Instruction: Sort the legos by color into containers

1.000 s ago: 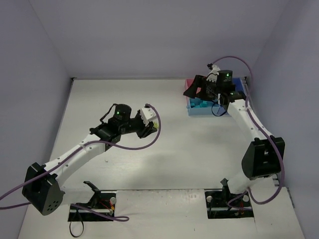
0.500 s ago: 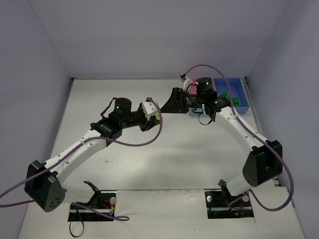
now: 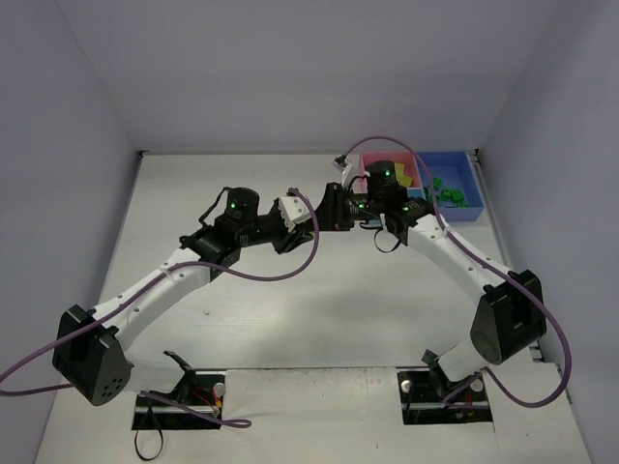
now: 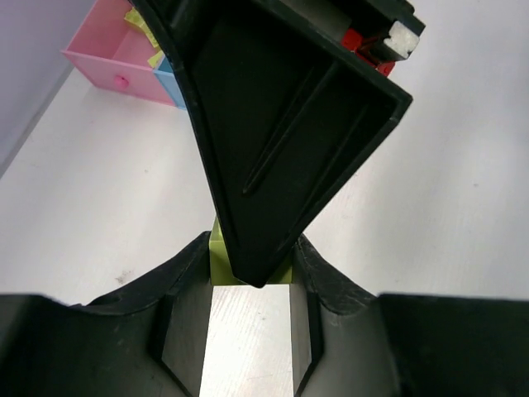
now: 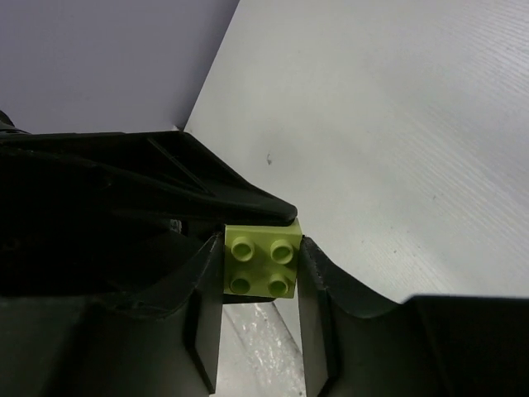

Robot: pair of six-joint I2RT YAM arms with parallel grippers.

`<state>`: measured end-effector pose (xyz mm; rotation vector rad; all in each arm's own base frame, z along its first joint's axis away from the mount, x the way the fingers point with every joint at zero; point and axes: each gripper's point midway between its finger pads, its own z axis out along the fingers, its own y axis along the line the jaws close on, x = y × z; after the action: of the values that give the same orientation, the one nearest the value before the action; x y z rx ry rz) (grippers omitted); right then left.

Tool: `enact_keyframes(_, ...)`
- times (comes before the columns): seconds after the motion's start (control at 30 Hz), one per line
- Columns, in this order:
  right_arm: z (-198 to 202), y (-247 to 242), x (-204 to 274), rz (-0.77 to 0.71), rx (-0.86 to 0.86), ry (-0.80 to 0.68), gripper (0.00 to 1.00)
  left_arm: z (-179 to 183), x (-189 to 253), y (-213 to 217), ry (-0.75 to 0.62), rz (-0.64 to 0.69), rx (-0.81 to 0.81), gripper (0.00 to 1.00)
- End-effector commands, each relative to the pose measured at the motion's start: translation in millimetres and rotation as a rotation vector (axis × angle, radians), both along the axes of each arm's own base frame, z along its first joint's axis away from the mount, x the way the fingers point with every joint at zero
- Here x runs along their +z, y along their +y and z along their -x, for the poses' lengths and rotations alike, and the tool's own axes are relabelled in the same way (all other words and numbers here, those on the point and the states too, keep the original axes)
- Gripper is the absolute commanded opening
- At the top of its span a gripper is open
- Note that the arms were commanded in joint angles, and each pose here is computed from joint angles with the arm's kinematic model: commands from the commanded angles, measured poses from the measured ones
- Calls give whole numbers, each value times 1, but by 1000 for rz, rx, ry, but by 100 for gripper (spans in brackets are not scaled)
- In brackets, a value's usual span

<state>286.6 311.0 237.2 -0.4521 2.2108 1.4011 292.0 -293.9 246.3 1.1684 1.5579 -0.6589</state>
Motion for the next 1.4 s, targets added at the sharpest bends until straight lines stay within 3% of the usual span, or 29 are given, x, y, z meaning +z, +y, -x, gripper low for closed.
enact_keyframes(0.0,4,6,21,-48,25,-78,23,-11,59,-6,-153,99,-10,6)
enact_keyframes(0.07,3,6,20,-44,24,-81,2,-11,57,-6,-150,95,-7,6)
enact_keyframes(0.13,-1,6,19,-35,20,-90,0,-10,56,-5,-152,93,-1,7)
enact_keyframes(0.23,-18,-2,22,-8,-25,-137,0,-14,51,0,-134,87,42,34)
enact_keyframes(0.3,-46,-22,20,39,-118,-181,0,-16,45,6,-118,82,87,63)
enact_keyframes(0.33,-60,-32,20,61,-165,-199,0,-17,44,10,-110,86,116,66)
enact_keyframes(0.4,-92,-55,25,105,-272,-245,0,-23,44,25,-80,125,243,69)
enact_keyframes(0.53,-176,-149,16,347,-656,-342,3,-28,39,57,13,158,472,70)
enact_keyframes(0.7,-249,-210,-1,516,-866,-378,5,-16,6,98,212,126,727,72)
enact_keyframes(0.8,-280,-228,-19,559,-915,-364,15,-3,-6,110,278,138,785,72)
enact_keyframes(0.9,-298,-232,-44,594,-917,-341,36,8,-11,119,310,174,822,76)
enact_keyframes(1.1,-316,-232,-41,574,-922,-358,74,19,-10,137,332,197,895,79)
enact_keyframes(1.3,-273,-237,11,530,-945,-405,100,22,2,155,330,203,981,84)
enact_keyframes(1.37,-240,-243,29,524,-958,-424,100,22,5,159,333,216,1003,84)
